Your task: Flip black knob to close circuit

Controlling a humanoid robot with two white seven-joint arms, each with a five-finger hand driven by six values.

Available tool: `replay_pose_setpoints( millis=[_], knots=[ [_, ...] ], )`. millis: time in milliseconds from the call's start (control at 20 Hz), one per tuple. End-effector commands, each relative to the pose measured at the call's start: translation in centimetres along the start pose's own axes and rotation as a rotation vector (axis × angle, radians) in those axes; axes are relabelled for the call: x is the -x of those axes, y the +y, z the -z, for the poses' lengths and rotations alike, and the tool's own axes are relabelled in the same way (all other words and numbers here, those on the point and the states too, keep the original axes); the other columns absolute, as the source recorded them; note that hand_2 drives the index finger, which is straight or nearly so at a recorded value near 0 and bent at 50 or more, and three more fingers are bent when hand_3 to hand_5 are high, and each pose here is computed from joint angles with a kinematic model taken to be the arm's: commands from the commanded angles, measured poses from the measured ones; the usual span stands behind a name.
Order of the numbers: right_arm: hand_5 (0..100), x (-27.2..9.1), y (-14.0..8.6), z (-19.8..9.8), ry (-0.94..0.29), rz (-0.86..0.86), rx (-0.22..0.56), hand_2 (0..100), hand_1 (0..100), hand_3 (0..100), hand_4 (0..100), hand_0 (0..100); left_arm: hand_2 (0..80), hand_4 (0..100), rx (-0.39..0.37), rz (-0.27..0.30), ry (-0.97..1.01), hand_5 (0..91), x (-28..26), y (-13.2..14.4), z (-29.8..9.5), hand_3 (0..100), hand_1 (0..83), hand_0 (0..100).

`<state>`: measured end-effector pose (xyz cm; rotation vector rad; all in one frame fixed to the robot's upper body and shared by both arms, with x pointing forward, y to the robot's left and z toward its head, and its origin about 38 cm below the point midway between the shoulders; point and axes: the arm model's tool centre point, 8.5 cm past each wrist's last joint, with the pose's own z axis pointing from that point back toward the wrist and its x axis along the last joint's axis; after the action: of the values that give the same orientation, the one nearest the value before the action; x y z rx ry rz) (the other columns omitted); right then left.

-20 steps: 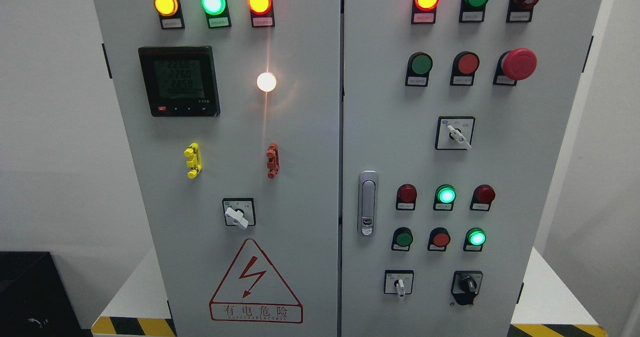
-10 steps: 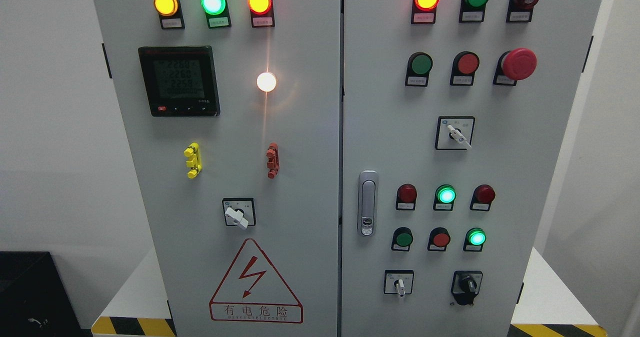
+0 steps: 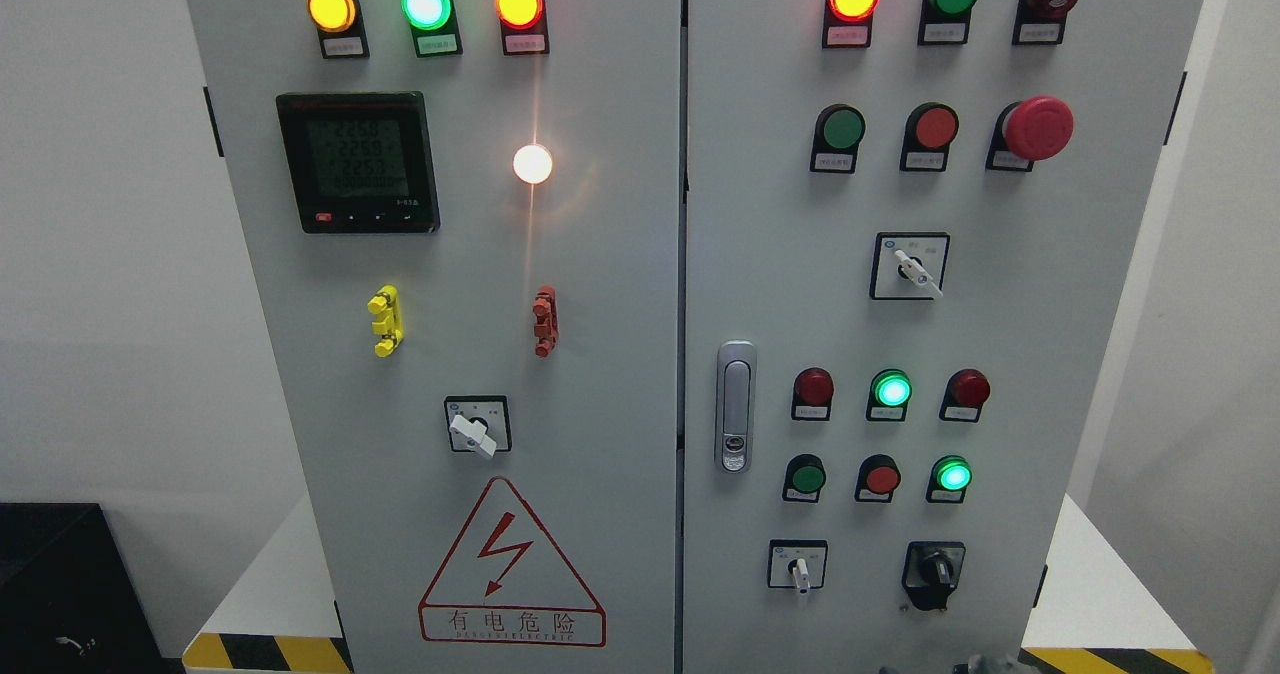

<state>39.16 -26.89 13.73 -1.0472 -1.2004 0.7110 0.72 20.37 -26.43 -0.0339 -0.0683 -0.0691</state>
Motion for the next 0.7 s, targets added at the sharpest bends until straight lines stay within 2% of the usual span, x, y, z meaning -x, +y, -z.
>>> replay_pose_setpoints(
  millis=[0, 650],
  knots=[
    [100, 0.7, -3.3, 1.6, 0.015, -0.030, 0.064, 87, 0, 100, 91, 0, 0.0, 0, 0.002, -0.002, -0.002, 0.0, 0.6, -0.1, 0.0, 0, 55.6, 12],
    [100, 0.5, -4.4, 2.6, 0.026, -0.043, 0.083, 87, 0, 100, 91, 0, 0.0, 0, 0.002, -0.002, -0.002, 0.0, 0.6, -0.1, 0.0, 0, 55.6, 12]
  ],
)
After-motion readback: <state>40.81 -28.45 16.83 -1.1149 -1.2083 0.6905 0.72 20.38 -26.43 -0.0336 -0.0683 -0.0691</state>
